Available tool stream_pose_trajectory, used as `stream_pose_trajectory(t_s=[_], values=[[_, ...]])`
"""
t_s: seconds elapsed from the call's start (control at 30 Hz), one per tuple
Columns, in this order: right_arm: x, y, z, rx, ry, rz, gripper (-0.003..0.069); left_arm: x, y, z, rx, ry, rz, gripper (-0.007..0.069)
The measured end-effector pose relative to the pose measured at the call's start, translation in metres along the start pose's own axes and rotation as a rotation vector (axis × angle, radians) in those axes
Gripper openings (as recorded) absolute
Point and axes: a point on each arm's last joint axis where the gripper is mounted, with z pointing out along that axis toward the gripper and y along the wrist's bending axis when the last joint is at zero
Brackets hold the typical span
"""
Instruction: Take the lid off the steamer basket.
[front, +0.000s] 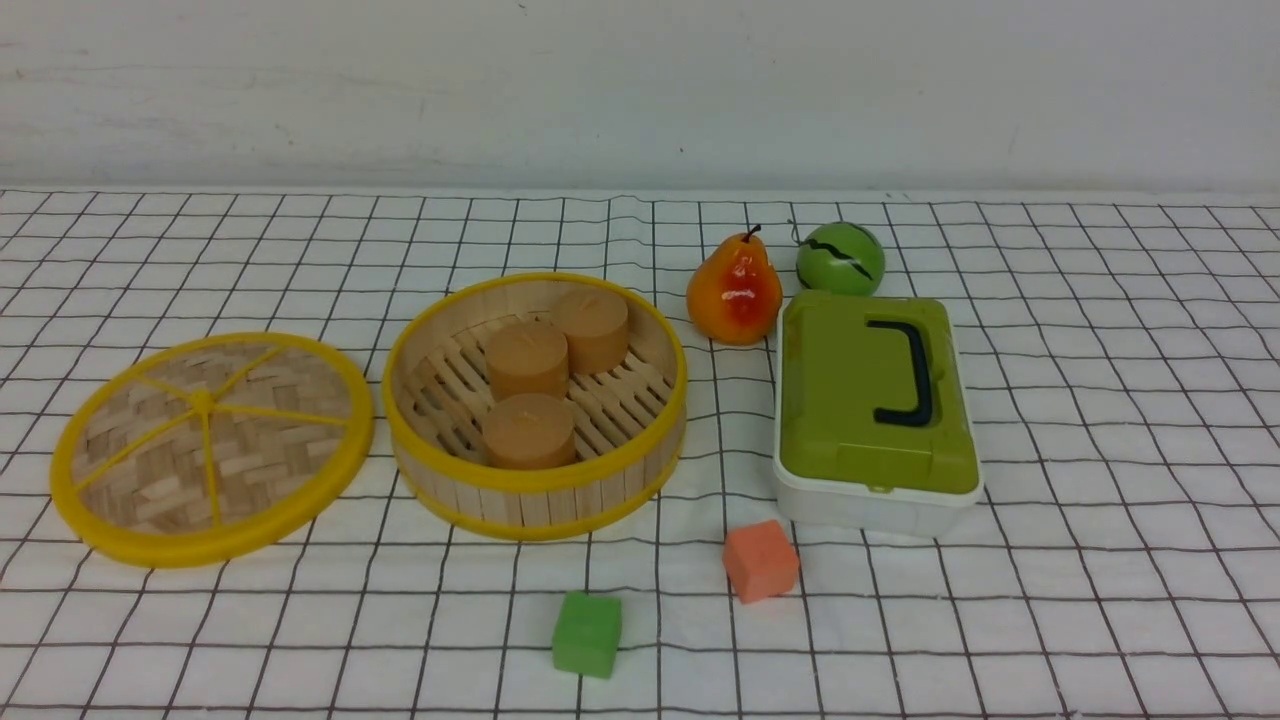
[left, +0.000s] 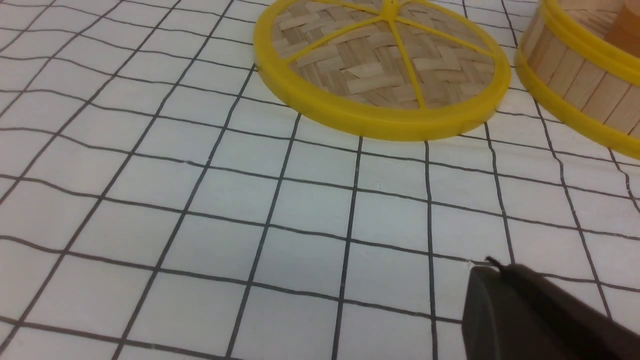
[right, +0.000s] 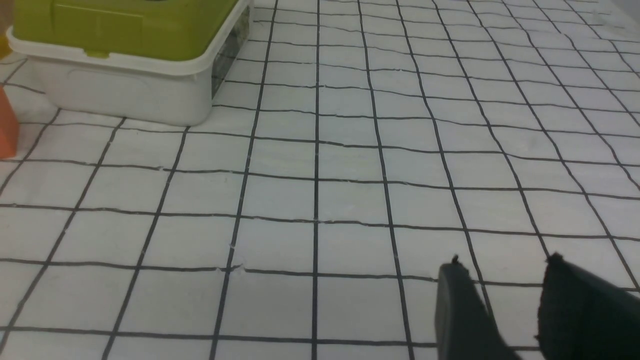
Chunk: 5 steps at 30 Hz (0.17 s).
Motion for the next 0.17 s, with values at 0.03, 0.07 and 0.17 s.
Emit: stream_pose_trajectory(t_s=[0.03, 0.07, 0.17], values=[[0.0000, 0.0000, 0.0000, 0.000, 0.000, 0.000, 0.0239, 0.0000, 0.0000, 0.0000, 0.000, 0.000, 0.000, -0.0013], [0.0000, 0.0000, 0.0000, 0.000, 0.000, 0.000, 0.0239, 0.0000, 0.0000, 0.0000, 0.000, 0.000, 0.000, -0.0013], [0.0000, 0.0000, 0.0000, 0.000, 0.000, 0.000, 0.0239, 0.0000, 0.0000, 0.0000, 0.000, 0.000, -0.001, -0.0013]])
